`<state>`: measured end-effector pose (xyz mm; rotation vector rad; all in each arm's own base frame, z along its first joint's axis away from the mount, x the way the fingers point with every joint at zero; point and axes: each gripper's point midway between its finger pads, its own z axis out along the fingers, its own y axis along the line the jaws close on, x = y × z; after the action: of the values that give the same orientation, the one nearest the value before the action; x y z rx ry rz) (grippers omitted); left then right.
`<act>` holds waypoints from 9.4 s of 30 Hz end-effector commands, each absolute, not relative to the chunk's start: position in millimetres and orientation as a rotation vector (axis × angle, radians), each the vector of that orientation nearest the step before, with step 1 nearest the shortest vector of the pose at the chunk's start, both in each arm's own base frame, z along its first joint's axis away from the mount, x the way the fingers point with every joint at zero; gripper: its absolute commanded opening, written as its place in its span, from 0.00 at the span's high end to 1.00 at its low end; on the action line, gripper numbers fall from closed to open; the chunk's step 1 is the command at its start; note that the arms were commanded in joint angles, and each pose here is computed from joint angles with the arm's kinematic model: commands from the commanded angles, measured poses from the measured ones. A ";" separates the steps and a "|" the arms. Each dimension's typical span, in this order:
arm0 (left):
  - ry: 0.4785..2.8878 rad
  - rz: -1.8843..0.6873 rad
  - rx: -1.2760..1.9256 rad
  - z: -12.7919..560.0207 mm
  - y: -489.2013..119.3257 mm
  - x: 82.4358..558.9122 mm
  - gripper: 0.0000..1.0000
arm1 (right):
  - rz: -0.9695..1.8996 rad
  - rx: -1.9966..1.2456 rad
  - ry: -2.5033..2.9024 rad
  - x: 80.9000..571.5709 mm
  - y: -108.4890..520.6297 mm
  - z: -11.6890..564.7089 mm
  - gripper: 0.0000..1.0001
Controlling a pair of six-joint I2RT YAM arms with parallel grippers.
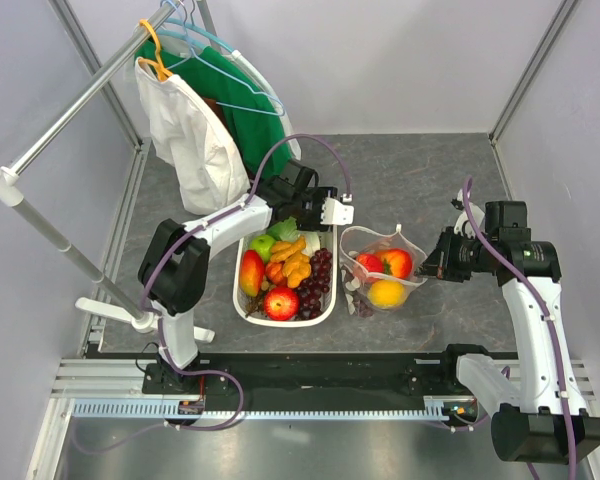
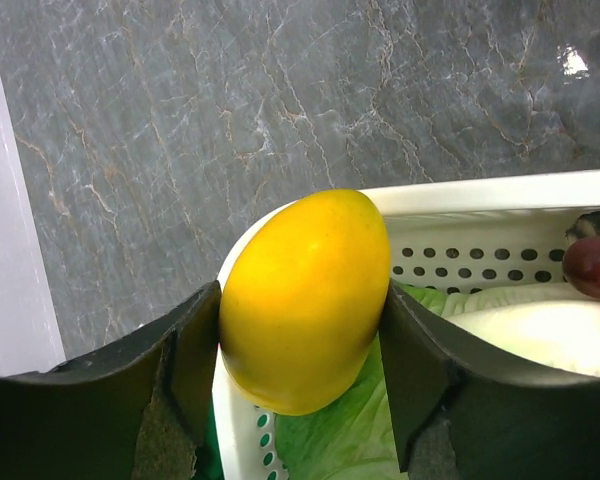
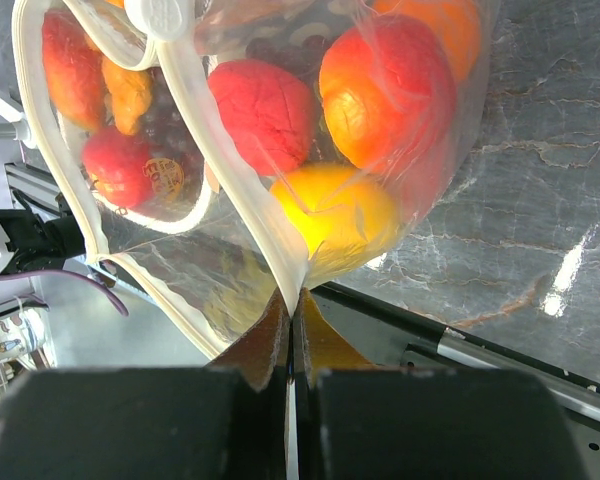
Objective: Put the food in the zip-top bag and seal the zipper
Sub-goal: Pick up the fake fruit from the bin, then place the fake fruit in the zipper food storage bag, then adjust the zipper food storage bag at the center of the board, then zip the zipper food storage bag at the center of the board.
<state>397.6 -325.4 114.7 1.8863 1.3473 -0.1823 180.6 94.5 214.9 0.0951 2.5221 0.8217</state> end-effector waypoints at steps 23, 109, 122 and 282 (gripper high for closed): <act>1.401 -1.037 1.361 388.6 -374.8 231.9 0.77 | 0.873 0.064 2.458 195.5 100.1 228.6 1.00; 2.057 -1.508 1.523 253.1 -447.8 166.1 0.60 | 1.185 0.467 2.142 205.6 125.6 225.2 1.00; 2.152 -1.444 1.478 239.2 -438.5 168.5 0.39 | 1.079 0.488 2.154 210.8 121.7 209.8 1.00; 1.082 -0.932 1.528 332.4 -404.3 189.5 0.46 | 0.870 -1.385 1.670 146.9 132.2 229.3 1.00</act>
<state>185.3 -376.2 256.0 1.7655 1.1136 -0.7551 161.6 125.7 213.6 -1.3943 1.7033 0.8181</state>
